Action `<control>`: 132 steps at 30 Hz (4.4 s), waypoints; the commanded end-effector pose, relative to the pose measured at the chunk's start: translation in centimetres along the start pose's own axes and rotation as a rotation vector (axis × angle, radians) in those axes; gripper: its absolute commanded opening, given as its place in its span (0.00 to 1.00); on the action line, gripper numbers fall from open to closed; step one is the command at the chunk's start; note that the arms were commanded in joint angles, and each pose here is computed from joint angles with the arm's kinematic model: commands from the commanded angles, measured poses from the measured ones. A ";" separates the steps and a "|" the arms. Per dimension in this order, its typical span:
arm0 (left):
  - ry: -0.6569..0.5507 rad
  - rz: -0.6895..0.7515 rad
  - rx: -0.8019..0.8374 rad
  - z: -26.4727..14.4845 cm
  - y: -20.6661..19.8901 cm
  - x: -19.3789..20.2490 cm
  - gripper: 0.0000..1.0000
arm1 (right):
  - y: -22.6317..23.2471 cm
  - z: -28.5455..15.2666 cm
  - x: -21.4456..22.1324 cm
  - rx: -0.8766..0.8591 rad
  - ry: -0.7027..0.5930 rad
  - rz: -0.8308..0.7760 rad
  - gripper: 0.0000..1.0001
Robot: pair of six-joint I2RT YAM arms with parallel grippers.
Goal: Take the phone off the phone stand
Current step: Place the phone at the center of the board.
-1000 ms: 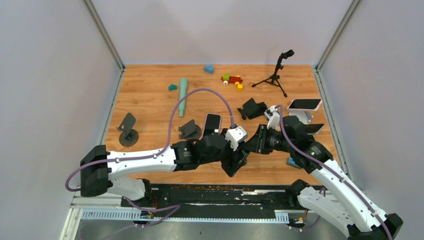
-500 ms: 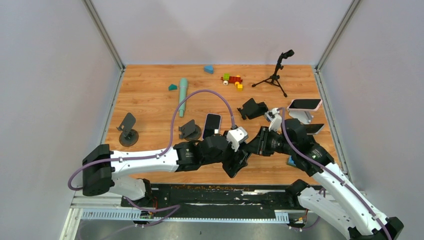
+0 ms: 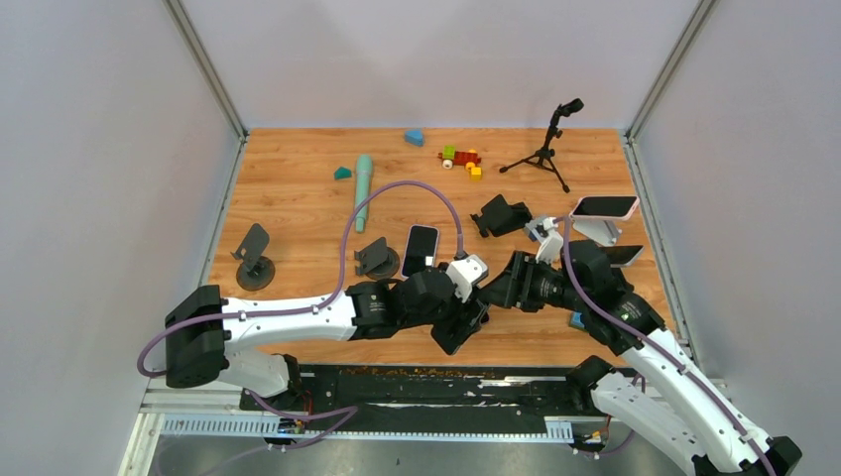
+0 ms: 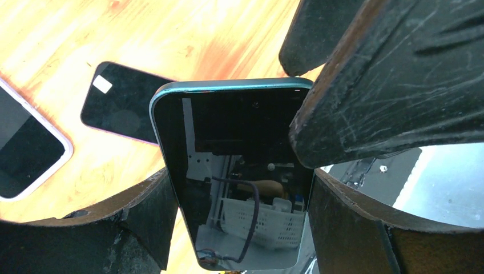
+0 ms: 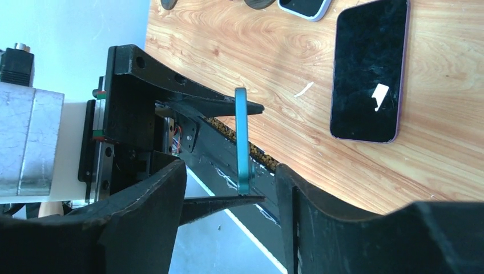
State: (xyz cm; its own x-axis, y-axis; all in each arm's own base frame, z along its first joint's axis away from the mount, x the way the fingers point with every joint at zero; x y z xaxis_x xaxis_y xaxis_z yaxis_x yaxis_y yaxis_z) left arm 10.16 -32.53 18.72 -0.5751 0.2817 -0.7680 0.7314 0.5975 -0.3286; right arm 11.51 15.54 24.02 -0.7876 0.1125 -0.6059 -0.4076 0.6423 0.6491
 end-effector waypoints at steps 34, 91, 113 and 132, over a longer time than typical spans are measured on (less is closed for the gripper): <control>0.406 0.018 -0.482 2.2 11.3 7.1 0.00 | -2.6 -3.4 0.1 0.307 -0.129 -0.013 0.68; 0.545 -0.101 -0.549 1.1 14.4 14.0 0.91 | -2.9 -3.4 0.3 0.330 -0.108 -0.016 0.69; 0.417 -0.271 -0.777 -3.1 17.0 10.0 1.00 | -3.5 -3.2 0.7 0.351 -0.109 0.005 0.70; -0.093 -0.240 -0.418 -9.6 12.4 1.0 1.00 | -3.9 -3.8 -7.8 0.693 -0.178 -0.122 0.77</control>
State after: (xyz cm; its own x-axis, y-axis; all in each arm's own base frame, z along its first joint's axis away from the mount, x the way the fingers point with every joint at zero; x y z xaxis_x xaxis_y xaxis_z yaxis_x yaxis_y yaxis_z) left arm 15.25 -17.90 18.89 -0.6895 0.0394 -0.7232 0.3244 0.9095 -0.2598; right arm 15.07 11.00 26.16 -0.6943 0.1126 -0.7108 -0.1386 0.9483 0.2856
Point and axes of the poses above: each gripper's point midway between its finger pads, its own z axis out along the fingers, its own y axis along the line the jaws close on, x = y × z, the point moved 7 cm from there along -z, back along the fingers, and after that the axes turned 9 degrees about -z, right-handed, at the moved point
